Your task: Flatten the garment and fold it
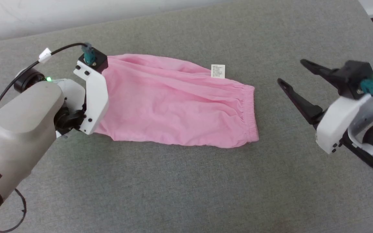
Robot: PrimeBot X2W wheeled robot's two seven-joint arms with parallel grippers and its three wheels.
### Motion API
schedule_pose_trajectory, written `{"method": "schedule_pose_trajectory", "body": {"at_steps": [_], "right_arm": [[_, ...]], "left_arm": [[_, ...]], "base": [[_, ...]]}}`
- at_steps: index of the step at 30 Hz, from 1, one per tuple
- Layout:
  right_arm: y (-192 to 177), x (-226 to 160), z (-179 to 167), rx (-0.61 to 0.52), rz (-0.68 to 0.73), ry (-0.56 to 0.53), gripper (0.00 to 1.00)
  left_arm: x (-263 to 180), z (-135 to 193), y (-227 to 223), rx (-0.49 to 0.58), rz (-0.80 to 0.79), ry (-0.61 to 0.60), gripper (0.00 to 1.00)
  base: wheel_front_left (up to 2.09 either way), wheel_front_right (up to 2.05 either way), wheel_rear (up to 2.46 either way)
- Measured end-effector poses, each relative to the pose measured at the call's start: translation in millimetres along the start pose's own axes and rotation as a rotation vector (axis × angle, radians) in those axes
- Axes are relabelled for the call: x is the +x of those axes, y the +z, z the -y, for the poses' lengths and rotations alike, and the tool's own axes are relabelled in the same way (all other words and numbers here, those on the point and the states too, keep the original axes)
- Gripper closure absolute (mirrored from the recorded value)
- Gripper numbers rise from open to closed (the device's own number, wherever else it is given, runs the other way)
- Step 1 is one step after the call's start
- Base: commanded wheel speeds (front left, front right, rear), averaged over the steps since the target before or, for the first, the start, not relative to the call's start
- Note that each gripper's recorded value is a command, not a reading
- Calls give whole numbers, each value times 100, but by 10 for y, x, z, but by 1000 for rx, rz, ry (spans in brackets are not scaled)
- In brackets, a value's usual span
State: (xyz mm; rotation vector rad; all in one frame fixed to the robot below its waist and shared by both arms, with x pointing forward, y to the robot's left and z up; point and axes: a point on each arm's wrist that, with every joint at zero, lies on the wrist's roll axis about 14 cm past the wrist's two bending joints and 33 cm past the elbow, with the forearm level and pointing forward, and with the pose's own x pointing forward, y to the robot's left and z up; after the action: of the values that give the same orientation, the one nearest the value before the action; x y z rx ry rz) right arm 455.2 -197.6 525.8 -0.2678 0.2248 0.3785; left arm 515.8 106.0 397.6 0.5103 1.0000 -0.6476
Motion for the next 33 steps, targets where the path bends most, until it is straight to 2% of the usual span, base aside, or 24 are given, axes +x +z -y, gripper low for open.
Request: {"method": "schedule_pose_trajectory", "body": {"at_steps": [4,8,14,19,23,28,29,30,31,33], "right_arm": [[-16,30,-99,18,-134,76,0],[-280,35,-342,96,-346,178,0],[-645,105,-485,155,-553,211,0],[-960,295,-759,308,-651,241,0],[-1233,351,-880,332,-721,240,0],[-1306,432,-932,341,-716,249,0],[-1297,446,-925,349,-701,246,7],[-1281,456,-921,355,-686,244,78],[-1260,462,-916,356,-669,242,100],[-1183,469,-926,366,-627,246,100]], "left_arm": [[-84,-18,42,-4,37,12,100],[-114,-27,50,-11,55,15,100],[-66,-22,35,-18,62,7,100],[20,-5,27,-29,70,-8,100],[47,-38,22,-40,80,-8,100],[73,-63,-28,-69,95,-10,100],[69,-68,-28,-76,100,-10,100],[62,-73,-27,-80,105,-9,100],[52,-78,-26,-86,112,-8,100],[20,-74,-16,-93,131,-5,100]], "base": [[0,0,0],[0,0,0],[0,0,0],[0,0,0],[0,0,0],[0,0,0],[0,0,0],[0,0,0],[0,0,0],[0,0,0]]}}
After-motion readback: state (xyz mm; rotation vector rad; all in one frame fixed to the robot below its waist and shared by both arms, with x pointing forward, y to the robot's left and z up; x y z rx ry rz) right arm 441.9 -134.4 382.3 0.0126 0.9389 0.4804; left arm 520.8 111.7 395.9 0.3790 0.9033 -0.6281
